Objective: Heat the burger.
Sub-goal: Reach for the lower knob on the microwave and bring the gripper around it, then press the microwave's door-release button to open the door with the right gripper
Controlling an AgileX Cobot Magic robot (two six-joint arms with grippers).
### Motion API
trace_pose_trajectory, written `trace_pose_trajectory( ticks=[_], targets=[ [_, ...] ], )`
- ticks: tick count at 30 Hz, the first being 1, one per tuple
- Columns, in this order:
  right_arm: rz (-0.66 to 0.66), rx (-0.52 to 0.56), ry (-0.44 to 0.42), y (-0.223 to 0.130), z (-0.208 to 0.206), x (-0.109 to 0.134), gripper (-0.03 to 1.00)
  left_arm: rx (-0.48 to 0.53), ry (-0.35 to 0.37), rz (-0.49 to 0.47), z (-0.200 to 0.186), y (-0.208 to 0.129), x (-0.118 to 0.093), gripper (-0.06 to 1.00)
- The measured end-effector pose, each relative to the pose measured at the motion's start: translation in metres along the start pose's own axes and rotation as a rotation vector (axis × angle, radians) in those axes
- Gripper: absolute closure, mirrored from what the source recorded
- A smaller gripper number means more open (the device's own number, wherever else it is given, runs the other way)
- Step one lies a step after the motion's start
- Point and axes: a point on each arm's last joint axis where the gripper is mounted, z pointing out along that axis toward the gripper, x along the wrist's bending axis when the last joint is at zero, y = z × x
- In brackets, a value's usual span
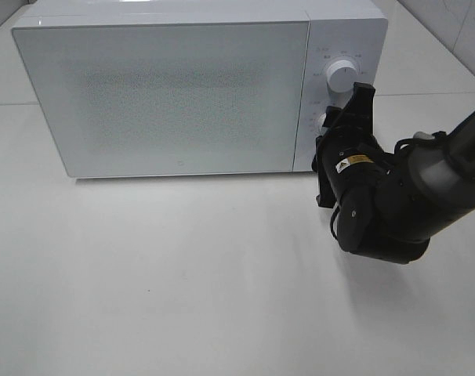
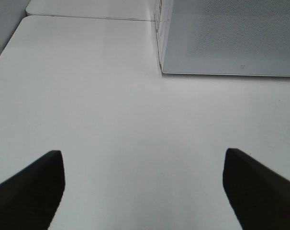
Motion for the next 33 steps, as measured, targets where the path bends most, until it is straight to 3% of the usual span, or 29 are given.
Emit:
trace_pose_trajectory(
  ticks=[10, 21, 33],
  targets=[
    [-0.047, 0.0, 0.001, 0.0, 0.0, 0.0, 0.5, 0.0, 0.0, 0.0, 0.0, 0.0, 0.0, 0.13],
    [-0.121, 0.035, -0.024, -0.005, -0.001, -0.002, 0.29, 0.0, 0.0, 0.0, 0.0, 0.0, 0.0, 0.13],
    [-0.181, 0.118, -0.003, -0.002, -0.015, 0.007, 0.26, 0.0, 0.0, 0.0, 0.0, 0.0, 0.0, 0.13]
  ],
)
